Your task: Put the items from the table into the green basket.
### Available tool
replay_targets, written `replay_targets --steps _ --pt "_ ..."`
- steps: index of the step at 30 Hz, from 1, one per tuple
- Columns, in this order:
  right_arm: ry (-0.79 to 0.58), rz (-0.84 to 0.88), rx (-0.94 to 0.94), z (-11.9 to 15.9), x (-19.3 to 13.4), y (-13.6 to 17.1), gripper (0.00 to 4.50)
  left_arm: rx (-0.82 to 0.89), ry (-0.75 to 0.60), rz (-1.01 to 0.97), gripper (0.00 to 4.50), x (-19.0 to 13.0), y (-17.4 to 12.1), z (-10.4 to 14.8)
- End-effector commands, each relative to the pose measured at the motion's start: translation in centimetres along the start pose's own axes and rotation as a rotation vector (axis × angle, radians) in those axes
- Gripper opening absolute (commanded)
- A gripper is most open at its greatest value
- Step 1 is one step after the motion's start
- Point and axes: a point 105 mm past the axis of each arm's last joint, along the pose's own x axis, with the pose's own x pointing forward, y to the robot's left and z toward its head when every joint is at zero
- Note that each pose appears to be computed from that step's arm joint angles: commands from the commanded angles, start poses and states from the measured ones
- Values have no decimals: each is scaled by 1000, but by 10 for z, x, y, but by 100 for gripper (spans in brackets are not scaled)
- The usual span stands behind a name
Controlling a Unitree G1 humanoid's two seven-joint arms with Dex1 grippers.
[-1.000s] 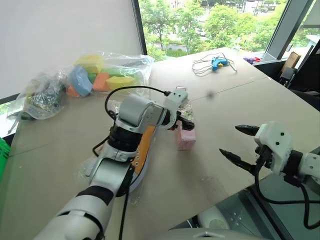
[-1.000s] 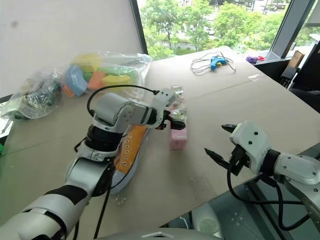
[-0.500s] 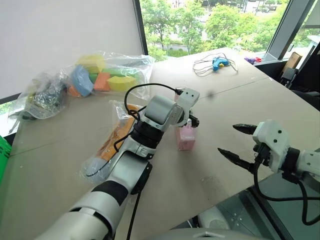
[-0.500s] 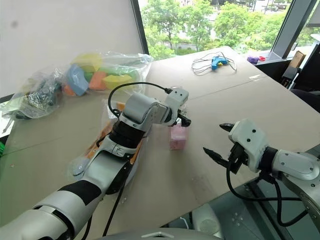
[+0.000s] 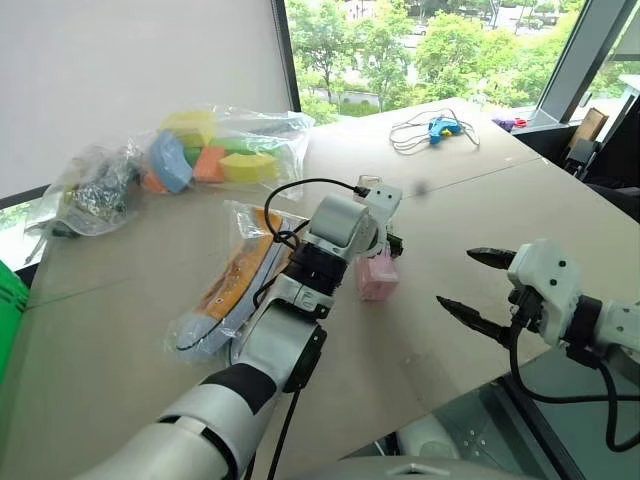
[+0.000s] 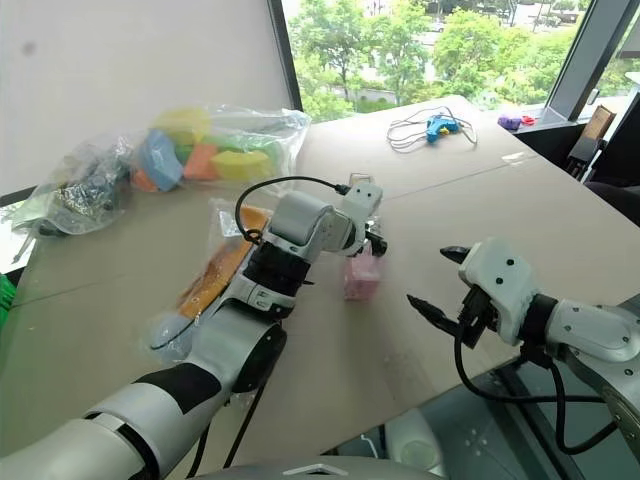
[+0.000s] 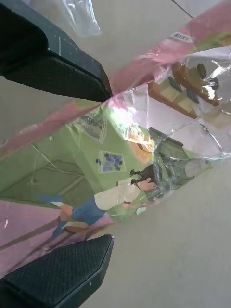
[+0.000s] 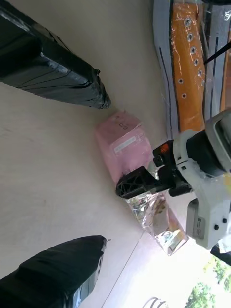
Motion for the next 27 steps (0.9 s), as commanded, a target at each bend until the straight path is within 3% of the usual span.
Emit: replay_targets --steps 1,5,10,14,18,20,23,26,27 --pt "-30 -5 -33 7 -1 1 450 -38 69 -56 447 15 -14 -14" --pt "-28 -18 -32 6 -3 2 450 158 35 198 447 27 27 -21" --pt "-28 -23 -30 3 -3 3 450 234 63 242 447 32 43 -38" --pt "-33 -19 -33 4 -1 4 450 164 25 209 447 27 48 -36" --pt "-35 -8 -42 6 0 3 450 -119 -168 -84 447 1 32 0" --pt "-39 -3 -41 7 1 2 450 -209 -229 -130 447 -14 44 11" --pt "-38 6 -43 7 2 1 450 -249 -207 -95 447 -21 67 5" --pt "-46 30 -45 7 8 -1 450 -134 -132 -7 447 -14 81 -18" --pt "-47 34 -48 7 9 -1 450 -108 -115 23 396 -13 84 -23"
